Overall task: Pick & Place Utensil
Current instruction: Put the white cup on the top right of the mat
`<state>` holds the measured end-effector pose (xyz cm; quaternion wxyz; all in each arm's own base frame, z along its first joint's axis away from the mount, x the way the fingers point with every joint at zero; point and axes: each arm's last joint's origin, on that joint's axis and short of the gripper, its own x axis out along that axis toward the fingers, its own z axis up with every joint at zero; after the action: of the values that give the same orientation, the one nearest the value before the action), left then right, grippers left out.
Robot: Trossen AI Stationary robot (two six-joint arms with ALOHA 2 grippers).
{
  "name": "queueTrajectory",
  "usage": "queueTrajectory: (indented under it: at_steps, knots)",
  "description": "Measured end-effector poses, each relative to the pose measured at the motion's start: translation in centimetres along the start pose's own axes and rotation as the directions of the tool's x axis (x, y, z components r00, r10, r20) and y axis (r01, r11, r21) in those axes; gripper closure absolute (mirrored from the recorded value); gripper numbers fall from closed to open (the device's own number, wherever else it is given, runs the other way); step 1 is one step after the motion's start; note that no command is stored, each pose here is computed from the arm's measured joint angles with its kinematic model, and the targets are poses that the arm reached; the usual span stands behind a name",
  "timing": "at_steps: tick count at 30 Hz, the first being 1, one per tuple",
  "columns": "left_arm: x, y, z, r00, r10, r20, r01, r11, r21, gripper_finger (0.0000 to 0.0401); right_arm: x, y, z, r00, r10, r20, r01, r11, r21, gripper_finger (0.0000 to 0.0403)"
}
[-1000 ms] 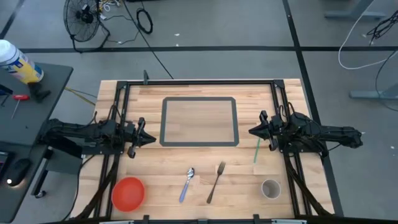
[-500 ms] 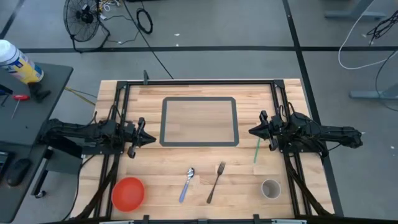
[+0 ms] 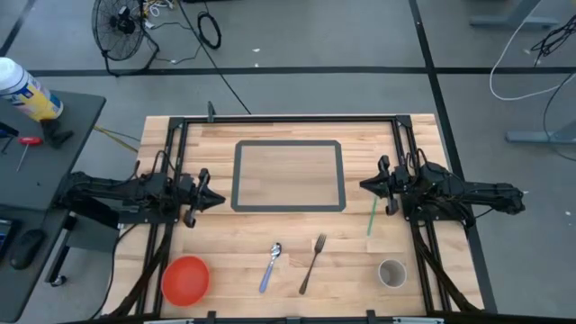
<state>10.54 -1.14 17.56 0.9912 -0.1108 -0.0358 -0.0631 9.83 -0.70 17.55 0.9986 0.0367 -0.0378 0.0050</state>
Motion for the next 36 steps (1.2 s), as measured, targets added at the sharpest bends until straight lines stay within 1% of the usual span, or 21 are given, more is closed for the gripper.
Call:
queueTrajectory:
  at_steps: [3, 5, 10, 12, 15, 18, 23, 26, 29, 32, 36]
  knots:
    - [0.0, 0.0, 0.1, 1.0, -0.001, 0.014, 0.003, 0.994, -0.109, 0.0369, 0.0, -0.1, 0.3, 0.998, -0.046, 0.035, 0.047, 0.999, -0.016, 0.0371]
    - [0.0, 0.0, 0.2, 1.0, -0.003, 0.025, 0.007, 0.991, -0.132, 0.0369, 0.0, -0.1, 0.4, 0.998, -0.046, 0.045, 0.047, 0.999, -0.002, 0.0371]
    - [0.0, -0.1, 0.6, 0.998, -0.012, 0.065, 0.021, 0.991, -0.129, 0.0369, 0.0, -0.1, 0.7, 0.996, -0.044, 0.071, 0.041, 0.998, 0.05, 0.0371]
    - [0.0, -0.2, 0.9, 0.996, -0.018, 0.089, 0.029, 0.992, -0.126, 0.0369, -0.1, 0.0, 1.1, 0.992, -0.04, 0.116, 0.034, 0.998, 0.056, 0.0371]
    - [-0.1, -0.3, 1.2, 0.992, -0.021, 0.126, 0.036, 0.992, -0.122, 0.0369, -0.2, 0.1, 2.1, 0.976, -0.029, 0.217, 0.022, 0.999, 0.037, 0.0371]
    - [-0.1, -0.2, 1.3, 0.99, 0.012, 0.143, 0.006, 0.992, -0.126, 0.0369, -0.3, 0.2, 2.9, 0.956, 0.013, 0.294, -0.023, 0.999, 0.033, 0.0371]
    - [-0.1, -0.1, 1.3, 0.988, 0.049, 0.148, -0.028, 0.989, -0.142, 0.0369, -0.1, 0.5, 3.5, 0.932, 0.099, 0.349, -0.106, 0.994, 0.0, 0.0371]
    - [-0.1, -0.1, 1.3, 0.988, 0.049, 0.148, -0.028, 0.99, -0.142, 0.0369, 0.3, 0.6, 3.8, 0.937, 0.112, 0.331, -0.121, 0.993, 0.008, 0.0371]
    - [-0.1, 0.0, 1.3, 0.987, 0.056, 0.15, -0.034, 0.989, -0.143, 0.0369, 0.7, 0.9, 4.6, 0.939, 0.151, 0.31, -0.156, 0.988, -0.009, 0.0371]
    - [-0.1, 0.0, 1.3, 0.984, 0.084, 0.155, -0.061, 0.987, -0.146, 0.0369, 1.4, 1.2, 5.4, 0.946, 0.171, 0.274, -0.171, 0.985, -0.024, 0.0371]
    - [-0.1, 0.2, 1.4, 0.977, 0.134, 0.165, -0.109, 0.982, -0.153, 0.0369, 2.4, 1.5, 6.2, 0.962, 0.191, 0.194, -0.183, 0.981, -0.059, 0.0371]
